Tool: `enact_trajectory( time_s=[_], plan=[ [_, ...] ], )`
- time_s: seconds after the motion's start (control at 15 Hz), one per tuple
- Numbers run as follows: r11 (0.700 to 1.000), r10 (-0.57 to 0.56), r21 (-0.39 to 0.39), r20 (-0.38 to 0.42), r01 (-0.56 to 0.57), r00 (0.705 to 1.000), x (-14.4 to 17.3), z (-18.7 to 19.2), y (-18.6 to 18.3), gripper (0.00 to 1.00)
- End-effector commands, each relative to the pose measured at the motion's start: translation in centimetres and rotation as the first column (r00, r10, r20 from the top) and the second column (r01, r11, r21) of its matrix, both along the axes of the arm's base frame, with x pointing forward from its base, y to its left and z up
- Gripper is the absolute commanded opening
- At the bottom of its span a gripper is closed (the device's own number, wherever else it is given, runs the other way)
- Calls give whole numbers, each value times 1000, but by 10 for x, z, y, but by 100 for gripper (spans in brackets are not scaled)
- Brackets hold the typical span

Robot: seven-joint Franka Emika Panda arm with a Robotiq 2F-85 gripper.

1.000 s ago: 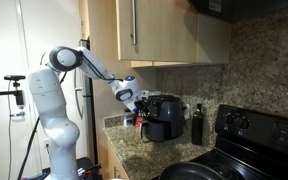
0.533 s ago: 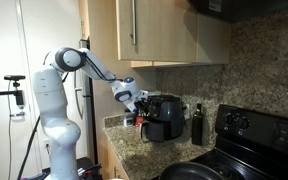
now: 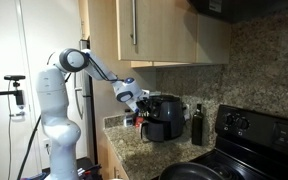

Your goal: Turn on the air fryer

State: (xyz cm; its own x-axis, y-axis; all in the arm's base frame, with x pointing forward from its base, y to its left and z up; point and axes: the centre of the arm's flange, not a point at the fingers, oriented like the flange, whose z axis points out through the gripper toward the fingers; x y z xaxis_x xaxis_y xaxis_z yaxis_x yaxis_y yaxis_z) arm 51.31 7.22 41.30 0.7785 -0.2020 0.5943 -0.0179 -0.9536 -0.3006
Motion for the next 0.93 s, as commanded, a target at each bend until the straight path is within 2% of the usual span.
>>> enact_trajectory(
  time_s=[0.0,0.47,0.87],
  plan=[
    [1000,-4,-2,-2,4,1000,1,-2,-2,100],
    [998,-58,-12,-13,58,998,7,-9,-16,100],
    [1000,-27,8,-18,27,999,7,-9,-10,100]
  ],
)
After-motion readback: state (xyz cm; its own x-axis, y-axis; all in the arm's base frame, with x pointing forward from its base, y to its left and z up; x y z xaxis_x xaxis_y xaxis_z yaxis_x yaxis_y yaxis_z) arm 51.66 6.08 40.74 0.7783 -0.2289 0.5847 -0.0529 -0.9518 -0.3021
